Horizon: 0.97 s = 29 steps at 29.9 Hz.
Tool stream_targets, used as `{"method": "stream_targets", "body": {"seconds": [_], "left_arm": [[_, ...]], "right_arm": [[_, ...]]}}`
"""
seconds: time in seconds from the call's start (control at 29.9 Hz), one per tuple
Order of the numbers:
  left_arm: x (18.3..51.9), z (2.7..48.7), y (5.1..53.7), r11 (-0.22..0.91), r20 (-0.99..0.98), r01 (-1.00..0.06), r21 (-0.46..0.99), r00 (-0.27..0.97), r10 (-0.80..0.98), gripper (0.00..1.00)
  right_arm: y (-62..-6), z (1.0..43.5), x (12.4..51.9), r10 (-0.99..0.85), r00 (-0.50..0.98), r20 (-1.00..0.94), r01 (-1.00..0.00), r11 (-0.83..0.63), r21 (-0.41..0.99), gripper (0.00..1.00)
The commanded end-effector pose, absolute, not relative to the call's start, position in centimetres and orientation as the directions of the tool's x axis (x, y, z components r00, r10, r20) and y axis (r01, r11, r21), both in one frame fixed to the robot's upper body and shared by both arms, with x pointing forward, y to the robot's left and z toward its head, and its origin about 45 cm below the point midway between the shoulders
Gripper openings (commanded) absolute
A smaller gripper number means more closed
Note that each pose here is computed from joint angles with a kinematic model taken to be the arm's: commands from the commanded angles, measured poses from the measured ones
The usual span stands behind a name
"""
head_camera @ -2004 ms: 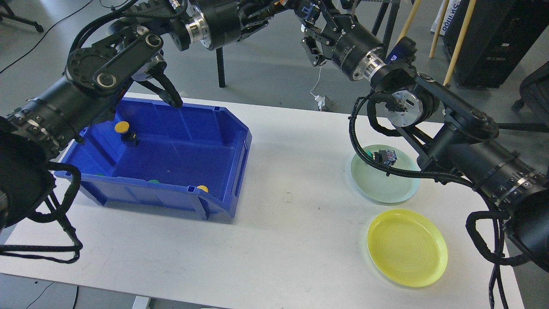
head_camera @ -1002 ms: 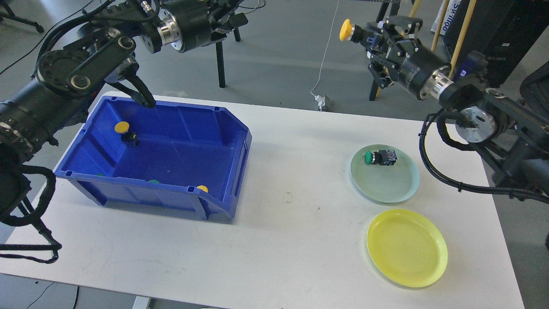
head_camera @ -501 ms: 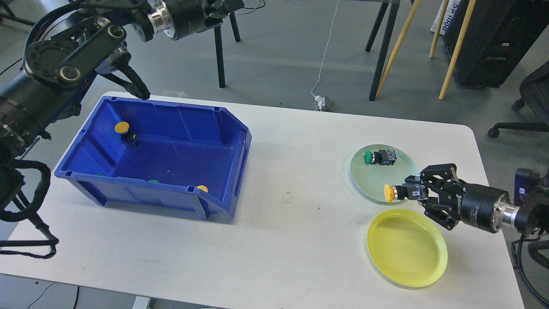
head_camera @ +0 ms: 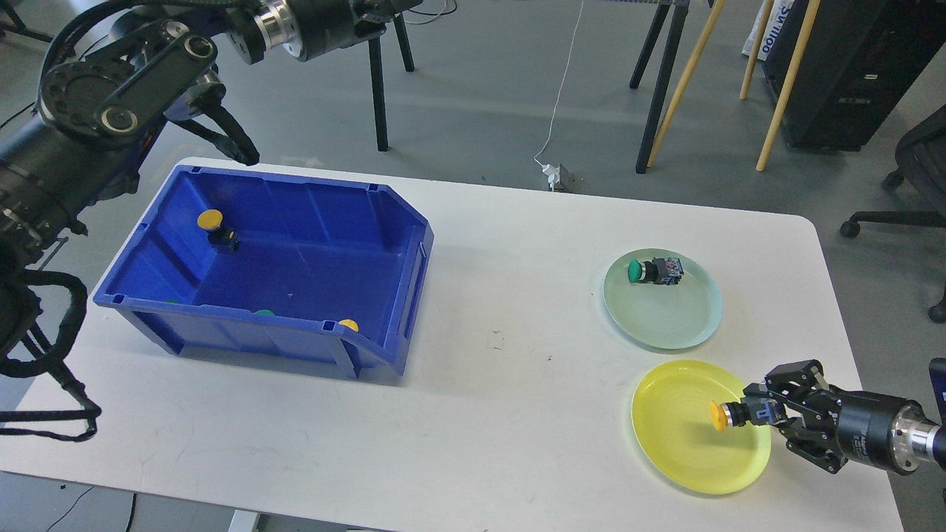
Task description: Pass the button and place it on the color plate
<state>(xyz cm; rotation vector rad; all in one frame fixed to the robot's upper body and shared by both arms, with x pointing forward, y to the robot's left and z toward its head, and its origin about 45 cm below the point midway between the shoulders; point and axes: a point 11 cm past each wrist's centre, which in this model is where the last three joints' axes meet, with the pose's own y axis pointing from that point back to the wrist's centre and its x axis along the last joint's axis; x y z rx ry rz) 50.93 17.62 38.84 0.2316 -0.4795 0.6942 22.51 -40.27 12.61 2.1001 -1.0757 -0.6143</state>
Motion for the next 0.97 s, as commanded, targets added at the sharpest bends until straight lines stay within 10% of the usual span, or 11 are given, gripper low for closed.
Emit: {"method": "stream_targets", "body": {"seconds": [0.0,0.17,0.94], "left_arm": [[50.9,38.8,17.6,0.749,0.497,-0.661,0.048,0.666,0.556,0.99],[50.9,38.9,17.7,0.748,0.497,-0.662,0.047,0.665,0.557,0.99],[51.0,39.5,17.2,0.752,0.507,-0.658,0.044,0.663,0.551,0.99]], "right_arm": [[-39.7,12.6,22.7,-0.828,0.550,-0.104,-0.507,-0.431,0.746,0.70],[-40.3,14.2,24.1,-0.836,0.543,-0.078,-0.552,-0.425,0.717,0.95],[-35.0,30.7,45.7,-0.946,0.323,0.035,-0.944,-0.318,0.092,0.98]]}}
